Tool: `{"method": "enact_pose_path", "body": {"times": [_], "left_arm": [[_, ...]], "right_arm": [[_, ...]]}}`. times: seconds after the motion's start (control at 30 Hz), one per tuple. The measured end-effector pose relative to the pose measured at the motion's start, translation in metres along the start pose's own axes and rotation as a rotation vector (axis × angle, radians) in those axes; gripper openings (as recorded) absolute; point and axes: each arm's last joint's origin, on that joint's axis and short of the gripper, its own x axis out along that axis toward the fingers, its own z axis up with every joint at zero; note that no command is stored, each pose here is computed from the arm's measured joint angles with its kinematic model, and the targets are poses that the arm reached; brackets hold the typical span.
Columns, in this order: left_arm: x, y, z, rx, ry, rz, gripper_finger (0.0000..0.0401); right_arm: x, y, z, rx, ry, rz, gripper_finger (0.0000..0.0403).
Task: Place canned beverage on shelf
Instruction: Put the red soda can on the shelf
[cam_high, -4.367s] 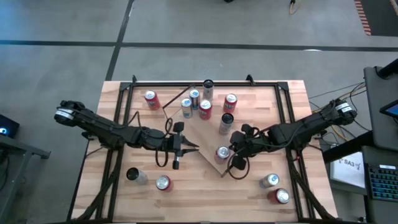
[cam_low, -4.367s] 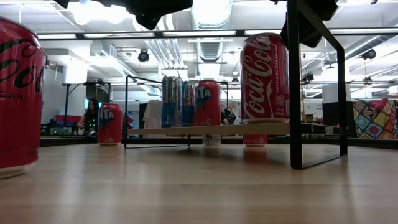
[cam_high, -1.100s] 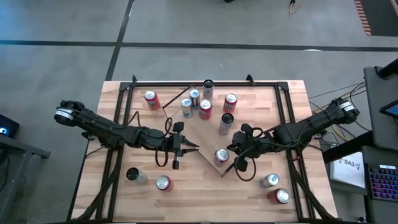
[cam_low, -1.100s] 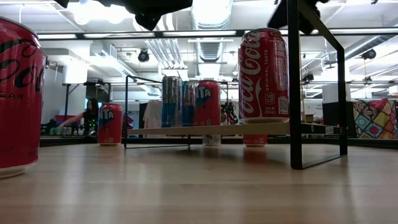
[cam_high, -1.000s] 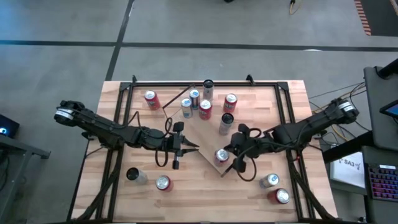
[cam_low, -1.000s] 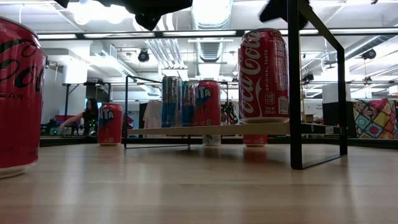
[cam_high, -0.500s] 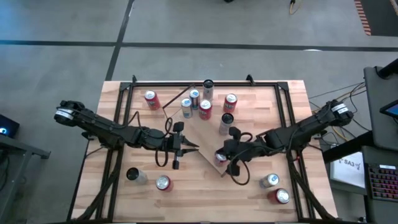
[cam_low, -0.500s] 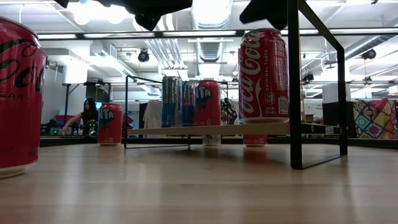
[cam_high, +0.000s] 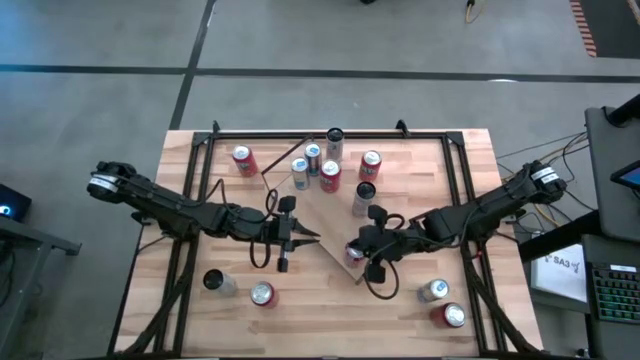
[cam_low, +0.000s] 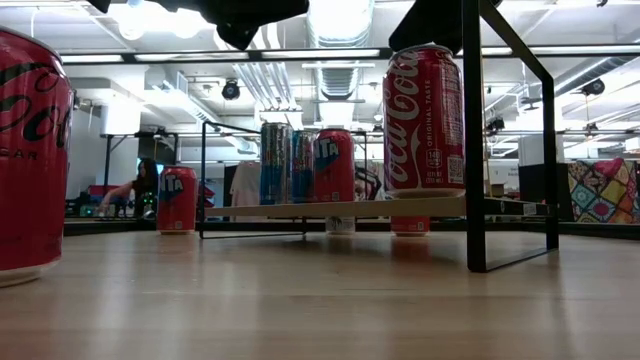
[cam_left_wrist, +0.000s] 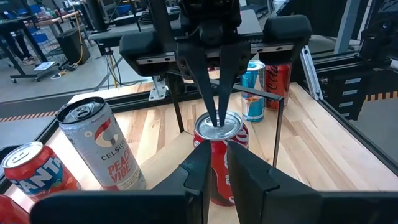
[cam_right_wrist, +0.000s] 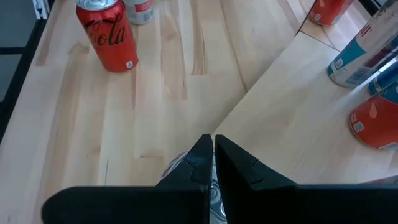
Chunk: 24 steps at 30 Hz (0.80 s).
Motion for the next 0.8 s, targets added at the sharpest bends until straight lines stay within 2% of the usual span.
{"method": "enact_pose_path", "body": {"times": [0.8], "left_arm": [[0.0,0.0,0.0,0.0,0.0,0.0,0.0036]], "right_arm": [[0.0006,-0.0027,-0.0071,0.028,0.06,-0.048,0.0009]]}}
